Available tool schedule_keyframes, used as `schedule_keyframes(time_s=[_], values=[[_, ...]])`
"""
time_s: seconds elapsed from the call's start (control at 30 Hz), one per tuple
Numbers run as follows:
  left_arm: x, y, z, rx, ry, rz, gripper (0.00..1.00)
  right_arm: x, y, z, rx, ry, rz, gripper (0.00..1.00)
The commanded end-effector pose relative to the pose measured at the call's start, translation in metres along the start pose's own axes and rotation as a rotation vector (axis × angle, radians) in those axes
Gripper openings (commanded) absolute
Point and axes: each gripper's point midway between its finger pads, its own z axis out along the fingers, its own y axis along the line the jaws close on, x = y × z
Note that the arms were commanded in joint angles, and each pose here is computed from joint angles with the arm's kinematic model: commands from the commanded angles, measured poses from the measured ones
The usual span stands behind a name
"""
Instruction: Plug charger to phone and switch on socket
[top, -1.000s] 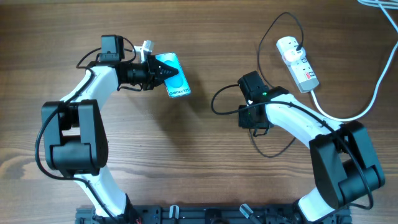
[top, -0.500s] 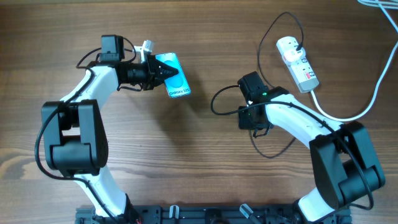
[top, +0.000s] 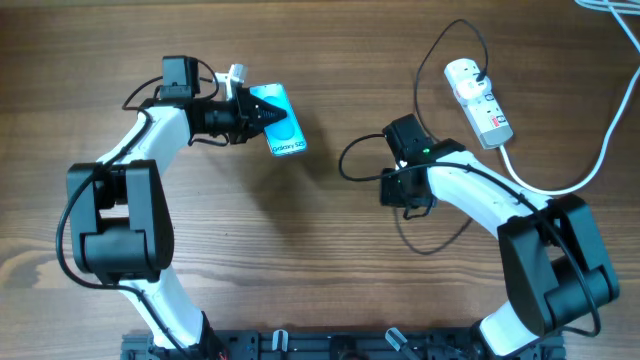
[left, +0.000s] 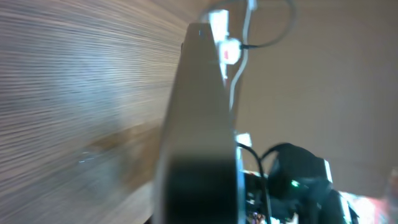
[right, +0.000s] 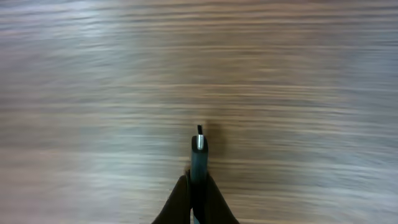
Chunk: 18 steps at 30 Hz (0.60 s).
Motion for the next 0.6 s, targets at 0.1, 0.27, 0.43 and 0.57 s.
schedule_keyframes(time_s=[0.1,0.27,0.43,0.57], values=[[0.022,-0.056,-0.011,0.312,0.141,0.069,0.04,0.018,0.084,-0.054,-0.5,0.015,-0.247,0.04],[0.031,-0.066,-0.017,0.359,0.163,0.081,0.04,0.031,0.123,-0.116,-0.795,-0.044,-0.418,0.04],[0.043,-0.09,-0.027,0.364,0.153,0.139,0.04,0.042,0.148,-0.15,-1.036,-0.04,-0.515,0.04],[0.055,-0.125,-0.042,0.371,0.135,0.24,0.04,0.051,0.165,-0.175,-1.2,-0.054,-0.617,0.04]])
